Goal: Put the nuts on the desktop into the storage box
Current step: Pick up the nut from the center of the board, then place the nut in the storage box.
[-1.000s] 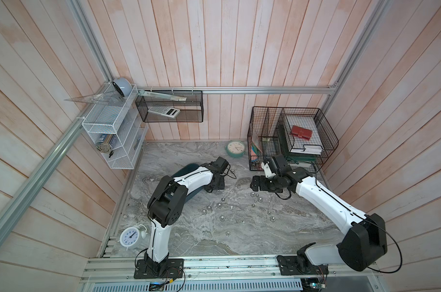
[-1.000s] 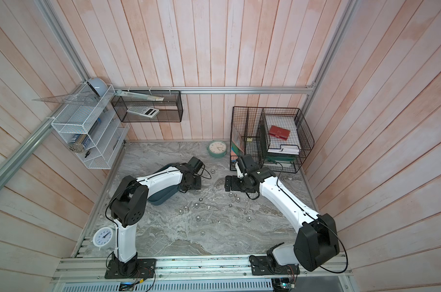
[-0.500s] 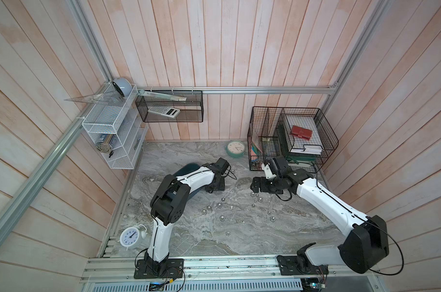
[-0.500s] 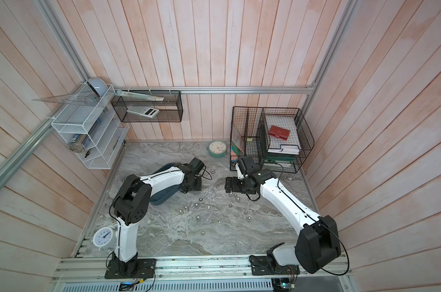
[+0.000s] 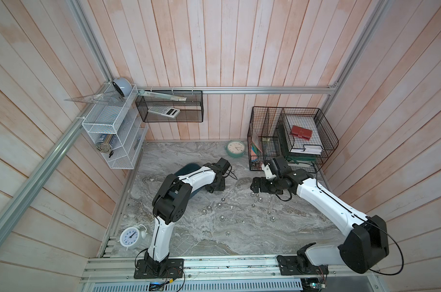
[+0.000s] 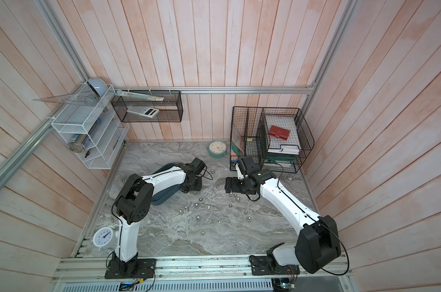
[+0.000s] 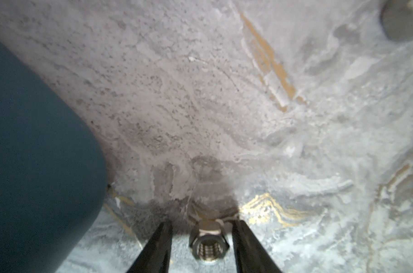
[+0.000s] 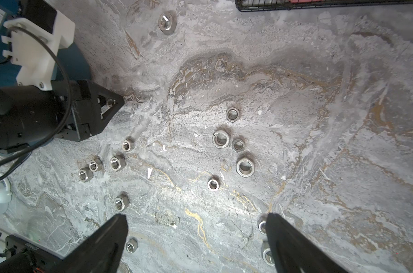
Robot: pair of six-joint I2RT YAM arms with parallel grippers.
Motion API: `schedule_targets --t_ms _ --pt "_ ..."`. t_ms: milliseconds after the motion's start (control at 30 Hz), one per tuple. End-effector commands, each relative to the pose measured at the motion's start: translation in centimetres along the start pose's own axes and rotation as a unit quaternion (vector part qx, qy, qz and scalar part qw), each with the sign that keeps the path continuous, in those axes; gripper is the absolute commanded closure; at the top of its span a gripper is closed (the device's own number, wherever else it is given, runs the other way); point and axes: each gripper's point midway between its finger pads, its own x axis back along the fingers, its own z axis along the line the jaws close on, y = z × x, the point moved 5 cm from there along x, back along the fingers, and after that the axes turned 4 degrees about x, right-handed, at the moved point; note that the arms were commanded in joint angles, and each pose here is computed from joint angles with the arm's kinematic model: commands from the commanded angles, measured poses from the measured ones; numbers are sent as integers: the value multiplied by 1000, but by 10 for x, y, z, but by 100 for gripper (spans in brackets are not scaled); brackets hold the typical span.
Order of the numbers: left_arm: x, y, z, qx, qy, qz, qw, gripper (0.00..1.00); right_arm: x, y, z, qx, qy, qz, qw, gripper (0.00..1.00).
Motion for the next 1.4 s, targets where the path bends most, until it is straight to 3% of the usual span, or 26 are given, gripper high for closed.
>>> schedule_targets --t_ms 0,233,500,700,967,1133,1367 --pt "-8 -9 -3 -11 3 16 1000 64 3 -2 3 -1 8 -4 1000 2" --pt "0 -9 -2 -8 1 9 1000 81 5 -2 2 -2 6 -7 1000 2" --pt "21 -4 0 -4 -2 -11 1000 81 5 1 6 -4 16 -13 1000 2" --pt "57 9 6 11 -11 -44 999 81 11 10 18 5 43 -42 998 2" --pt "101 40 55 69 -10 -92 993 81 21 25 56 67 81 -97 990 2" --pt "100 55 93 93 18 -101 990 81 20 32 72 82 96 -101 987 2" --pt "67 74 132 119 52 -97 987 81 16 36 86 94 98 -93 986 2"
